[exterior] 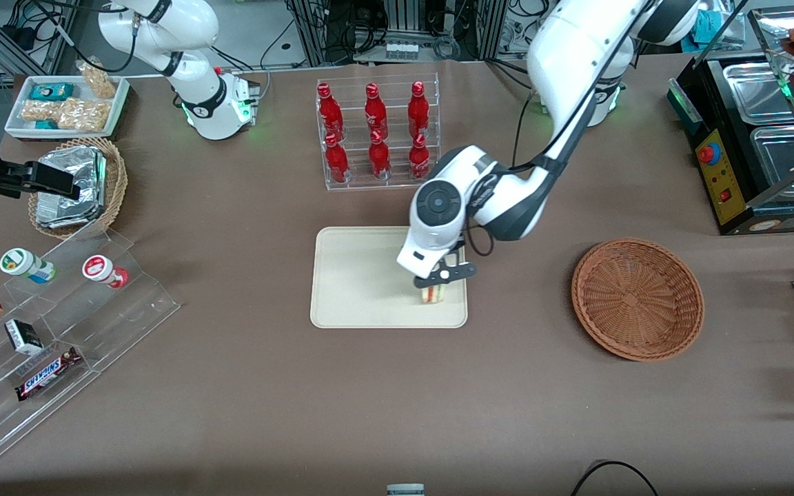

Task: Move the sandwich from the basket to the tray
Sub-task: 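Lift the sandwich and carry it over the cream tray, then lower the sandwich onto the tray and open the left gripper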

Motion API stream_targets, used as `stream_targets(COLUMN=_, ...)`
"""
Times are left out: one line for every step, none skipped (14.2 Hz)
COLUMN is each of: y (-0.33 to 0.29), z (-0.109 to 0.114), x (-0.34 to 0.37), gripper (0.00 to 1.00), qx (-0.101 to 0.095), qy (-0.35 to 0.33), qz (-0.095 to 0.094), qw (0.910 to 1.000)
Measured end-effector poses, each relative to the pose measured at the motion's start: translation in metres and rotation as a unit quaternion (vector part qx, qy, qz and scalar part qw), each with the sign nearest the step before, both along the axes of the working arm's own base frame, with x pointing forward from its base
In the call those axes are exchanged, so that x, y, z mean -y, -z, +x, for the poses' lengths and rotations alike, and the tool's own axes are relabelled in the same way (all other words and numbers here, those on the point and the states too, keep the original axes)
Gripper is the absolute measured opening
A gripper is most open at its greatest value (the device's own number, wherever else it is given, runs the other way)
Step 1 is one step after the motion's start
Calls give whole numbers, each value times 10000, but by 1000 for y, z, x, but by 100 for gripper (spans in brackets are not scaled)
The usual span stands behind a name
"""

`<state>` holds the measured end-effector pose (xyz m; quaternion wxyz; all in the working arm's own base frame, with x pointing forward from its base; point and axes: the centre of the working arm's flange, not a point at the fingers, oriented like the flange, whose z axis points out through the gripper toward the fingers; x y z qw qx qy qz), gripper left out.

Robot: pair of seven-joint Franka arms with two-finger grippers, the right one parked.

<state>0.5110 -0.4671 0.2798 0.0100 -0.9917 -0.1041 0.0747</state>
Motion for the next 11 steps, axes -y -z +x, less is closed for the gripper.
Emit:
stream_targets(y=4, z=-5, x=10, gripper=19, qx=-9, qy=40, qz=-5, qw=10000)
stream_targets(y=5, z=-9, x=17, gripper=20, qx=-9, qy=48, qz=-5, qw=10000)
stream_targets(y=6, z=-13, x=24, gripper=20, qx=-1, qy=37, qz=-10, qw=10000)
stream_targets(y=5, z=-14, x=29, gripper=20, qx=13, qy=26, qz=-23, qw=10000)
stream_targets(y=6, z=-17, x=34, gripper=20, qx=15, qy=45, qz=-27, qw=10000)
stream_targets(y=10, z=-22, x=41, gripper=20, qx=-1, qy=86, qz=-19, qw=10000)
stream_targets(y=16, z=-28, x=48, gripper=21, qx=-30, qy=123, qz=1, qw=9999)
stream_targets(y=23, z=-33, x=54, gripper=21, qx=-58, qy=153, qz=17, qw=9999)
stream_targets(y=30, z=-36, x=61, gripper=22, qx=-79, qy=155, qz=25, qw=9998)
stream_targets(y=36, z=-38, x=67, gripper=22, qx=-89, qy=127, qz=26, qw=9999)
stream_targets(y=41, z=-36, x=72, gripper=22, qx=-89, qy=94, qz=13, qw=9999)
